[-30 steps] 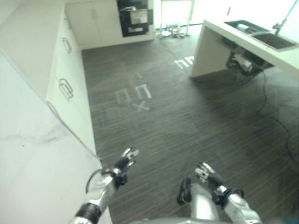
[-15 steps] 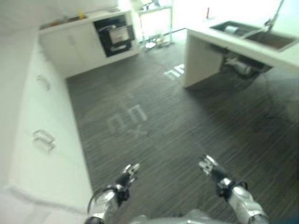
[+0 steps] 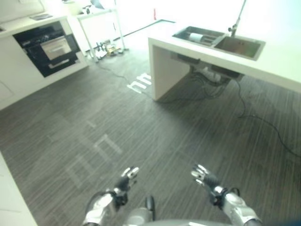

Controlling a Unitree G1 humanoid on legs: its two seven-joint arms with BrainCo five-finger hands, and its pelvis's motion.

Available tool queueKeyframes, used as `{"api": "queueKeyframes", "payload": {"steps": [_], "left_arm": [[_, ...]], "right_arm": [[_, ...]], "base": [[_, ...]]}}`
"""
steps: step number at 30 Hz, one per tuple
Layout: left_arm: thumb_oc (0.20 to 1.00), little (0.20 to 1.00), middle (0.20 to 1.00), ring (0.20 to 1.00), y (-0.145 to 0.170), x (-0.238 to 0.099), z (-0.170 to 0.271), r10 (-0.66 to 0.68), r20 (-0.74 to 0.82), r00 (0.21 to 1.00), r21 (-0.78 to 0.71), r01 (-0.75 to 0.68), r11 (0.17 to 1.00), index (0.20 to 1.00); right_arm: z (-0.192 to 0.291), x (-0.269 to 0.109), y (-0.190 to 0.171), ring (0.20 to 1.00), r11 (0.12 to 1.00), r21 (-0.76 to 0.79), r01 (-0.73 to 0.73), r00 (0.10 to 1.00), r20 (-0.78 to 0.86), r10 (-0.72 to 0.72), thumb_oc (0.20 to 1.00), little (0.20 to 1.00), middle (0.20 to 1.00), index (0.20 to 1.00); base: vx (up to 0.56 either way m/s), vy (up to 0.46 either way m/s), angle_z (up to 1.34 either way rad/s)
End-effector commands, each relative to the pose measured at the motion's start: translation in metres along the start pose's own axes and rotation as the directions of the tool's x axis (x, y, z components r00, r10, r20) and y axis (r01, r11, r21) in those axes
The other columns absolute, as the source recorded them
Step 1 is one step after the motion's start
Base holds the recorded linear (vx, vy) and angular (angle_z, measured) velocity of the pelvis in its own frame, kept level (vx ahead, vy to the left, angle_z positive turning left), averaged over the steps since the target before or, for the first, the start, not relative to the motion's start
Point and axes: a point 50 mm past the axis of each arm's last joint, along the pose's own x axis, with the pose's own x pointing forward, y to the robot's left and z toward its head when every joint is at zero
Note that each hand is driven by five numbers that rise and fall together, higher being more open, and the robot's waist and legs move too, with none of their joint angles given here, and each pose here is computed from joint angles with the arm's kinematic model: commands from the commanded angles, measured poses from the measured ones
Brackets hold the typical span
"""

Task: Place the dishes in the dishwasher.

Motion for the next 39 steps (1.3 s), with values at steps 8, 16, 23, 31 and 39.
{"api": "queueKeyframes", "payload": {"steps": [8,16,23,31,39], "left_arm": [[1.0,1.0,1.0,1.0,-0.006,-0.002,0.004,-0.034,0.04,0.999,0.05,0.031,0.998,1.0],[1.0,1.0,1.0,1.0,-0.01,-0.004,0.01,-0.086,0.032,0.996,0.081,0.083,0.993,1.0],[1.0,1.0,1.0,1.0,-0.013,-0.004,0.002,-0.077,0.02,0.997,0.061,0.076,0.995,1.0],[1.0,1.0,1.0,1.0,-0.031,0.007,0.001,-0.081,0.063,0.995,-0.039,0.083,0.996,1.0],[1.0,1.0,1.0,1.0,-0.034,0.004,0.004,-0.113,0.062,0.992,-0.019,0.114,0.993,1.0]], "right_arm": [[0.029,0.006,0.016,1.0,0.995,-0.069,-0.072,0.989,0.127,0.08,1.0,1.0,1.0,1.0],[0.034,0.007,0.017,1.0,0.998,-0.048,-0.051,0.986,0.154,0.058,1.0,1.0,1.0,1.0],[0.036,0.006,0.016,1.0,0.997,-0.047,-0.061,0.986,0.152,0.067,1.0,1.0,1.0,1.0],[0.043,0.0,-0.005,1.0,0.984,-0.162,-0.076,0.992,0.088,0.091,1.0,1.0,1.0,1.0],[0.034,-0.002,-0.004,1.0,0.988,-0.144,-0.053,0.995,0.077,0.065,1.0,1.0,1.0,1.0]], "base": [[0.17,0.216,-0.12],[0.24,-0.124,-0.13],[0.37,-0.231,0.08],[0.31,-0.213,-0.53],[0.33,0.229,-0.52]]}}
